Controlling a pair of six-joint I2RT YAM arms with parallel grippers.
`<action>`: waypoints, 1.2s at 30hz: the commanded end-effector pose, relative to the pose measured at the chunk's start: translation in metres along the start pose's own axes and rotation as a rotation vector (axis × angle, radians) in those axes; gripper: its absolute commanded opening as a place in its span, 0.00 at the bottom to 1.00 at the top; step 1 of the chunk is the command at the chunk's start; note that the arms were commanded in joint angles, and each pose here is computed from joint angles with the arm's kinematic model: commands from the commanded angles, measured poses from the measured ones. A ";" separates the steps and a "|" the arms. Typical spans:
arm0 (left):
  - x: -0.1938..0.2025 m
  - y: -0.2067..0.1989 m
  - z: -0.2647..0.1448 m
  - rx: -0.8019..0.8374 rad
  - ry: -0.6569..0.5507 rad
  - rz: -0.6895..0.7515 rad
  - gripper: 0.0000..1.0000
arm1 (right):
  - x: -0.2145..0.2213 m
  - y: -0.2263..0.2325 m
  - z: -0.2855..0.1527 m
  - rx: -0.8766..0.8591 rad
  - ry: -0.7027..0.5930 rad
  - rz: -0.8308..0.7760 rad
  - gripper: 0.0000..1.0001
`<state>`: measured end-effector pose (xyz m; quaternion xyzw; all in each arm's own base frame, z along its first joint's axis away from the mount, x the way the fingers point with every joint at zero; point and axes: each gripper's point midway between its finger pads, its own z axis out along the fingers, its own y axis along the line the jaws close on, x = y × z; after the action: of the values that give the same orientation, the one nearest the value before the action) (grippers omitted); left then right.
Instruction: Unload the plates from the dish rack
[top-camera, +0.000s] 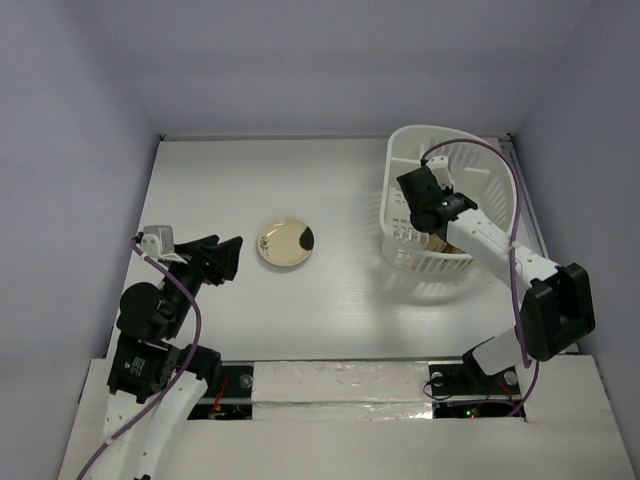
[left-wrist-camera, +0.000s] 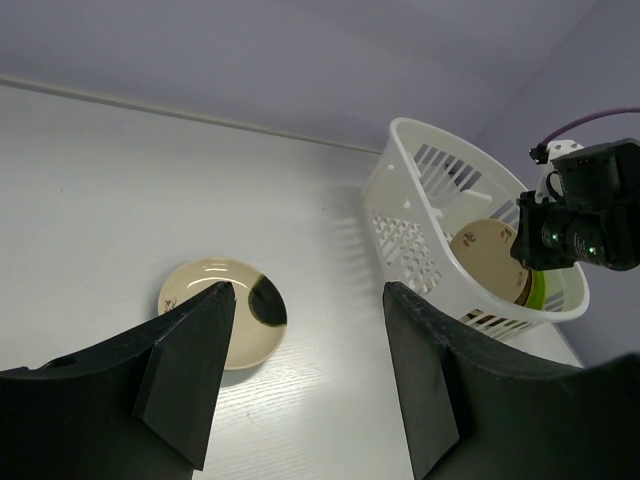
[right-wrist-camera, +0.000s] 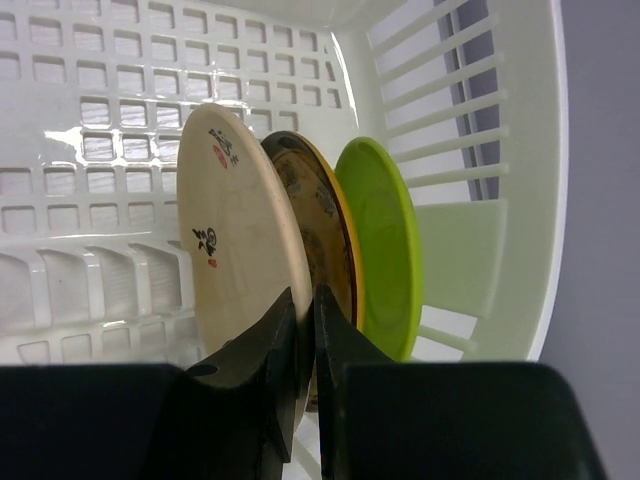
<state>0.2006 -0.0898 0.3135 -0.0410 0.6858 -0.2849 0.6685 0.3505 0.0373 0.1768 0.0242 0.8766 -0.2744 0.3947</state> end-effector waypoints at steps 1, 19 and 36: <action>-0.005 -0.005 0.002 0.028 -0.025 0.002 0.58 | -0.038 -0.020 -0.022 0.029 -0.099 0.048 0.00; -0.006 -0.005 0.002 0.026 -0.030 0.001 0.58 | -0.135 0.003 -0.143 -0.321 -0.420 0.391 0.00; -0.007 0.000 0.002 -0.004 -0.036 -0.006 0.37 | -0.126 0.291 -0.205 -1.137 -0.243 0.436 0.00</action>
<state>0.2015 -0.0879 0.3135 -0.0470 0.6855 -0.2823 0.6695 0.3692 0.3654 0.1916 -0.0626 0.8529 0.2114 0.4733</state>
